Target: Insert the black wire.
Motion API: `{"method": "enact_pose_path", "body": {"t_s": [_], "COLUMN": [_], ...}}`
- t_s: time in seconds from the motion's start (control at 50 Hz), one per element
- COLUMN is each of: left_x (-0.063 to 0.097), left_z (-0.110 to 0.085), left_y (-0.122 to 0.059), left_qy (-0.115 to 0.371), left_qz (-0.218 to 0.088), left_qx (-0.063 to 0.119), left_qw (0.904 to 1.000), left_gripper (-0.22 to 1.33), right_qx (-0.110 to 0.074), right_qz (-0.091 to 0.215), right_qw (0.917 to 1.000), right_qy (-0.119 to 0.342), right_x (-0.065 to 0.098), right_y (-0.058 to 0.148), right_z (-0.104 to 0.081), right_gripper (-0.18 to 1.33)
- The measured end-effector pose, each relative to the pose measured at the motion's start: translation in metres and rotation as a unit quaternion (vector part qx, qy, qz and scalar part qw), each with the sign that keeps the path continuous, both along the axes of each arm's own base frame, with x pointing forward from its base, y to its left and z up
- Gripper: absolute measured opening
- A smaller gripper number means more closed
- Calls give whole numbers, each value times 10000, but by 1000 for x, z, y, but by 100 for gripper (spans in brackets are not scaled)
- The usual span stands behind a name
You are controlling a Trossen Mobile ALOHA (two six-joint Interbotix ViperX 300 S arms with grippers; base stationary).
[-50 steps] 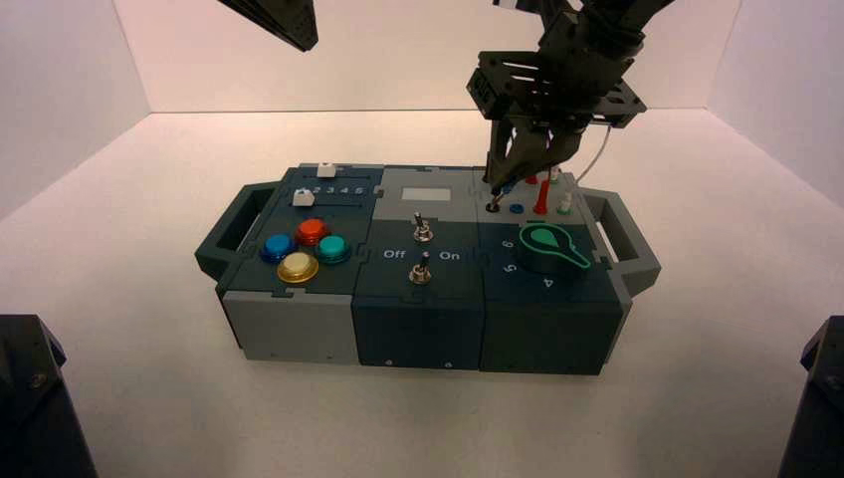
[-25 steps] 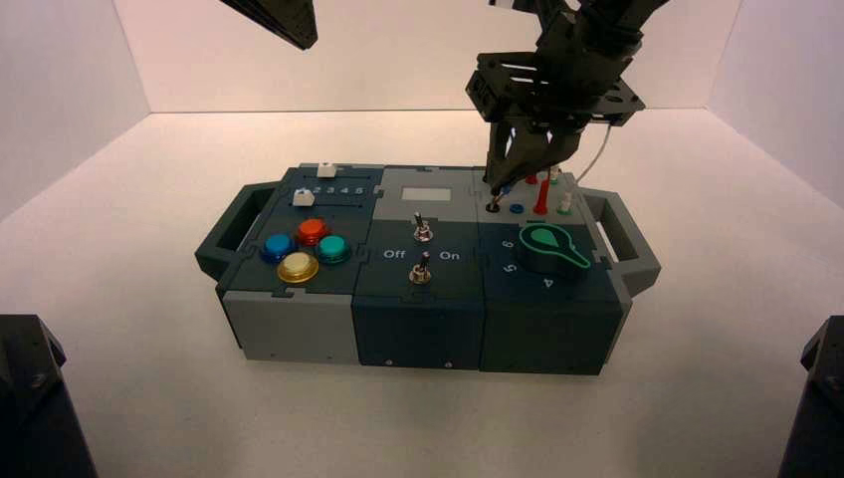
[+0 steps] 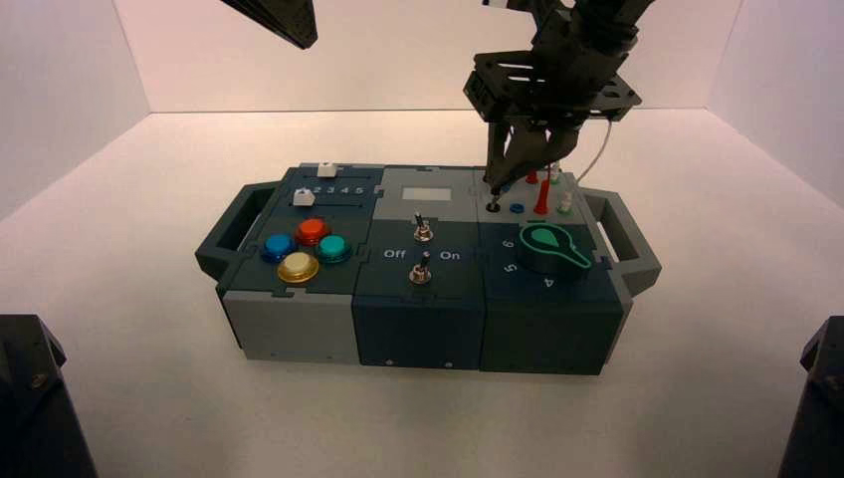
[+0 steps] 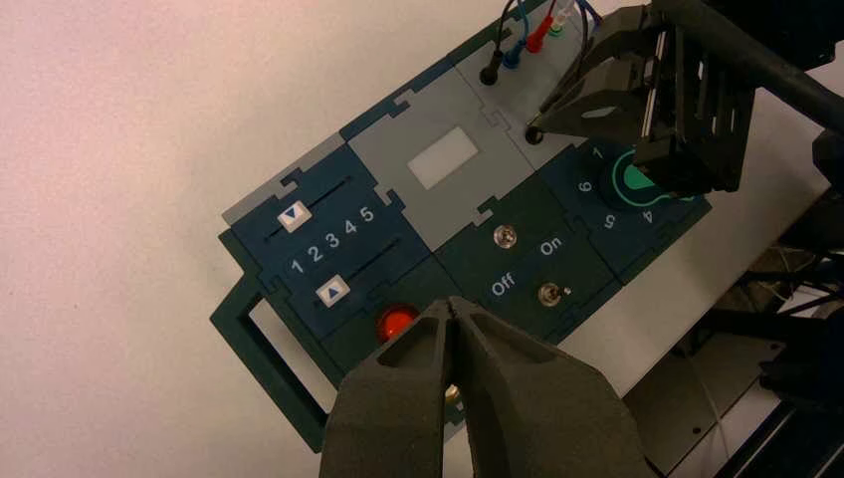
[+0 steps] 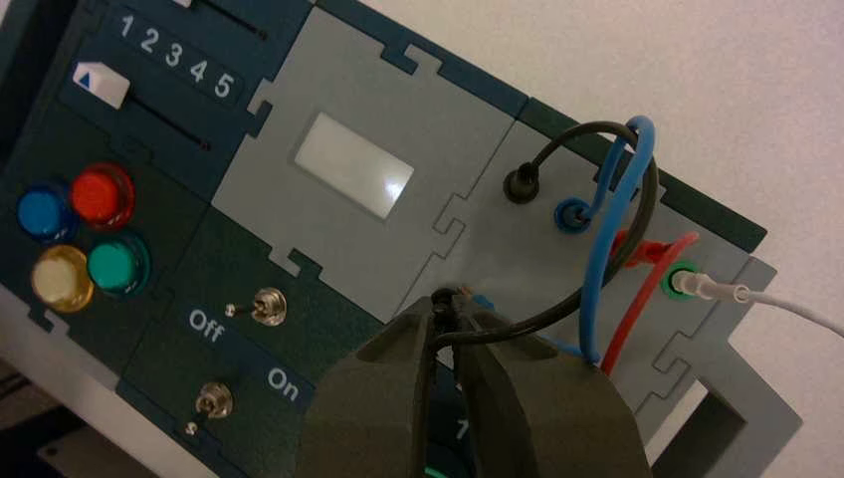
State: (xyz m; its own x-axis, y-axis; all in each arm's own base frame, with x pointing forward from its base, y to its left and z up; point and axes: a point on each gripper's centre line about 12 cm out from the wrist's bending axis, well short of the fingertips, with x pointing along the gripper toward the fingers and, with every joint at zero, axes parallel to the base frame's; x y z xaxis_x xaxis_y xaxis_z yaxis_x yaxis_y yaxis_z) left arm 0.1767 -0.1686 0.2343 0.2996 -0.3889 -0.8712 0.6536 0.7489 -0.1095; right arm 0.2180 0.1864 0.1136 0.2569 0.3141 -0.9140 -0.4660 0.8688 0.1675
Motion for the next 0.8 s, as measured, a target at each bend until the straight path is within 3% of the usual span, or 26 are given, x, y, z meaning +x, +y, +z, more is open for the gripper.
{"method": "enact_pose_path", "body": {"t_s": [0.8], "left_x": [0], "left_z": [0], "left_y": [0], "left_qy": [-9], "left_qz": [-7], "left_qx": [-3], "left_qw": [10000], "left_gripper": [-16], "right_qx": [1], "right_qz": [11], "right_qw": [10000], "right_qy": [-76], "right_x": [2], "right_y": [-2], "right_z": [4], "right_gripper": [2]}}
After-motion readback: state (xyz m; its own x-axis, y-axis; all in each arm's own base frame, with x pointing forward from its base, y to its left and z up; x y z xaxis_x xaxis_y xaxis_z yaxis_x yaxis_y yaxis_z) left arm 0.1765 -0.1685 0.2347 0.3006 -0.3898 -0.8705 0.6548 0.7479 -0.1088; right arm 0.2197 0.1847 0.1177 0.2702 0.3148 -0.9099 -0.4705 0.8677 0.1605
